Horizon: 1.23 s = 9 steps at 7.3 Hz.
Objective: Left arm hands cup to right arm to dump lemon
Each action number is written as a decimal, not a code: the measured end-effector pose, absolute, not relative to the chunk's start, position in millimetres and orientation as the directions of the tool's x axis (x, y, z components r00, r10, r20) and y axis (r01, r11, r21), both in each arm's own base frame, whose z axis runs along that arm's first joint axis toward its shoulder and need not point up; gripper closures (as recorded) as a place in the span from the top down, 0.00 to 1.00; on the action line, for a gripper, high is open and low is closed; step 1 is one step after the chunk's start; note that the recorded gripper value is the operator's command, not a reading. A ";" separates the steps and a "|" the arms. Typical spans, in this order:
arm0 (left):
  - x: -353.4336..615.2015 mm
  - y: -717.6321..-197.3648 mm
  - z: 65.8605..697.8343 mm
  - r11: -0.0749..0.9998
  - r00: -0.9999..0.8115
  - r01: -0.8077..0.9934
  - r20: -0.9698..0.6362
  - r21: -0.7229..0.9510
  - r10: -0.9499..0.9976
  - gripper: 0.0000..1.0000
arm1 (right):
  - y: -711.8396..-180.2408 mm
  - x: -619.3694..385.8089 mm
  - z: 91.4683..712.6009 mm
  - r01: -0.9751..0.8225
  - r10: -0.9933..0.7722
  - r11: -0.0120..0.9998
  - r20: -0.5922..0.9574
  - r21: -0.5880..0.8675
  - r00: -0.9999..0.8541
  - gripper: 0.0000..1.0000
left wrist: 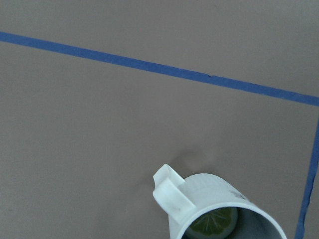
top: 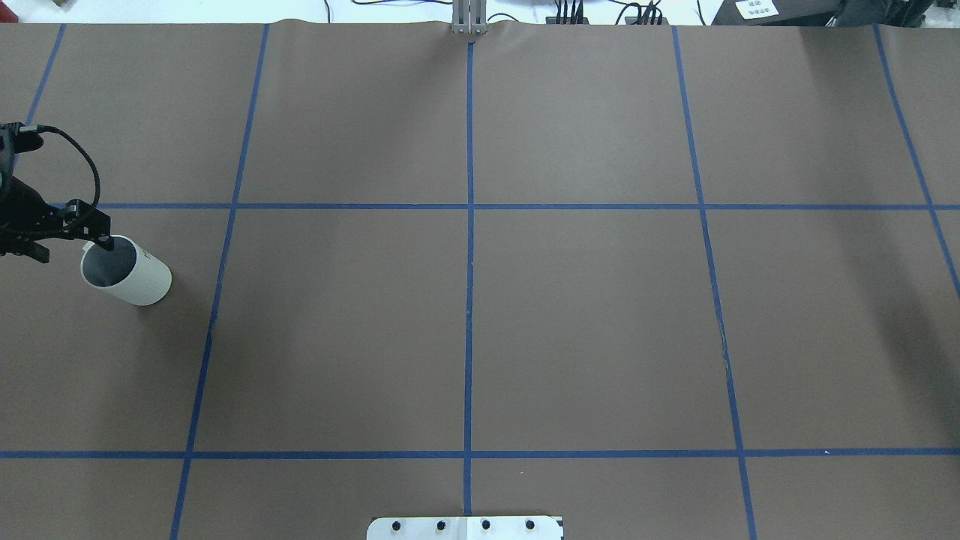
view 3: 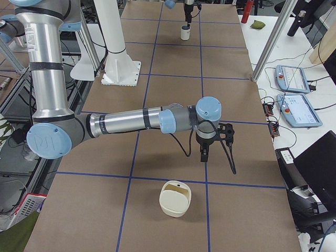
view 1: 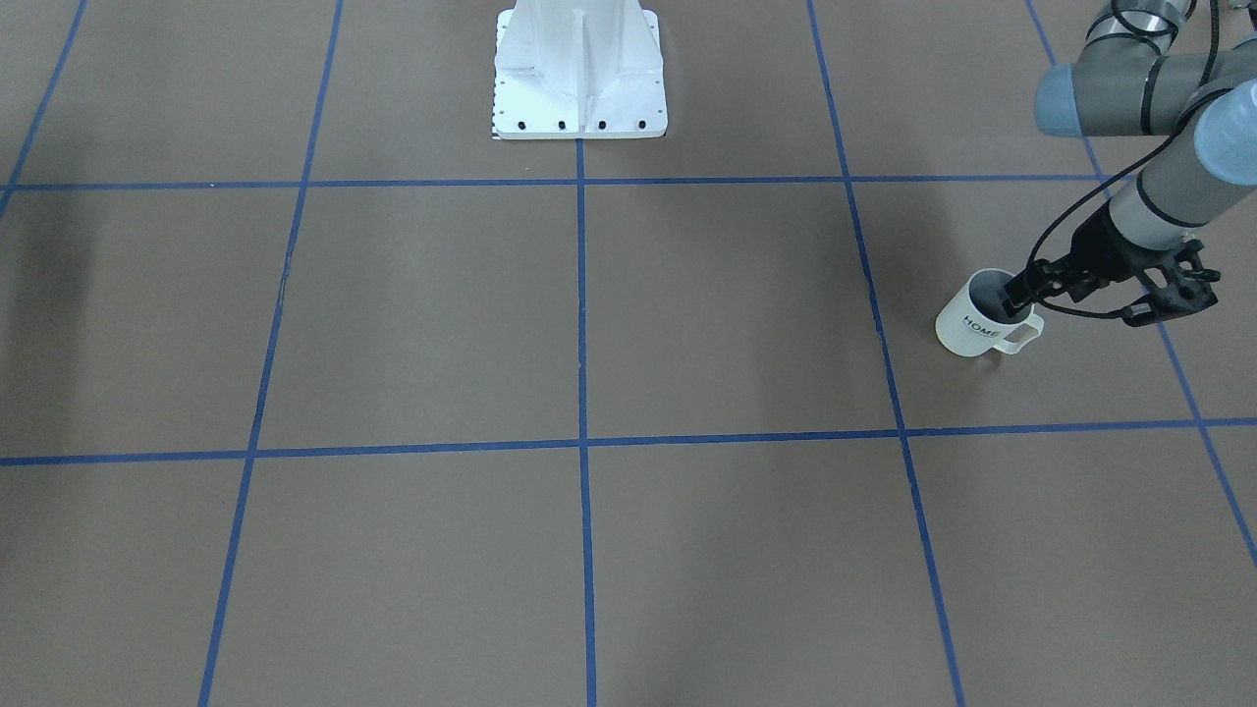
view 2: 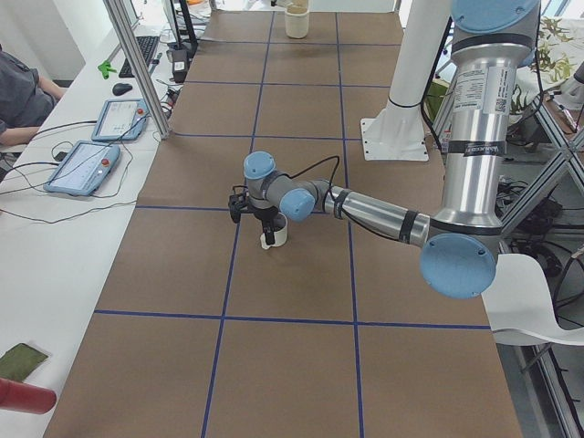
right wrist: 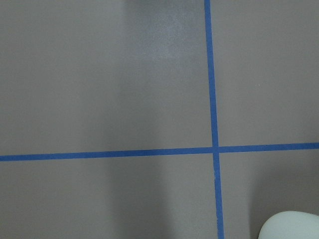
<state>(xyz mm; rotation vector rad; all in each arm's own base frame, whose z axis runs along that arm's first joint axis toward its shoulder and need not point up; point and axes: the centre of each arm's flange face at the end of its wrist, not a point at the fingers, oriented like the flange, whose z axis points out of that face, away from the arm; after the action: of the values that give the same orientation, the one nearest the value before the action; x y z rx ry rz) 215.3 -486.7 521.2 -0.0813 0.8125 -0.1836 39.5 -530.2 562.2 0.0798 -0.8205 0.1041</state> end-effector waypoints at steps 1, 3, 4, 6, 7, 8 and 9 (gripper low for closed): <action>223.6 -483.6 522.1 0.983 0.677 0.116 -0.713 -0.145 -0.185 0.85 | -530.2 39.4 562.0 -0.124 0.062 0.992 0.734 0.030 0.676 1.00; 232.3 -479.9 525.3 0.984 0.682 0.100 -0.709 -0.150 -0.178 0.36 | -530.1 39.4 562.2 -0.124 0.063 0.992 0.734 0.029 0.676 1.00; 233.0 -479.0 527.4 0.983 0.684 0.098 -0.708 -0.154 -0.179 0.00 | -530.1 39.4 561.9 -0.124 0.062 0.992 0.734 0.030 0.676 1.00; 232.3 -477.1 526.3 0.983 0.683 0.098 -0.709 -0.152 -0.178 0.00 | -529.0 39.3 559.5 -0.123 0.056 0.992 0.736 0.037 0.675 1.00; 232.0 -476.2 524.0 0.984 0.681 0.097 -0.711 -0.152 -0.177 0.00 | -528.7 39.1 553.3 -0.123 0.045 0.991 0.739 0.052 0.672 1.00; 232.0 -475.4 519.9 0.983 0.677 0.093 -0.714 -0.155 -0.177 0.00 | -530.5 38.0 545.0 -0.120 0.031 0.991 0.750 0.065 0.660 1.00; 231.3 -474.8 511.1 0.982 0.671 0.087 -0.719 -0.165 -0.180 0.00 | -537.3 36.7 528.3 -0.117 0.008 0.989 0.769 0.088 0.640 1.00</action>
<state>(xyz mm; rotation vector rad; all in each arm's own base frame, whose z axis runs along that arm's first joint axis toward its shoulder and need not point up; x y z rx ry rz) 231.3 -474.8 511.1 -0.1206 0.8218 -0.1511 36.7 -537.3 528.3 0.1336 -0.8744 0.0713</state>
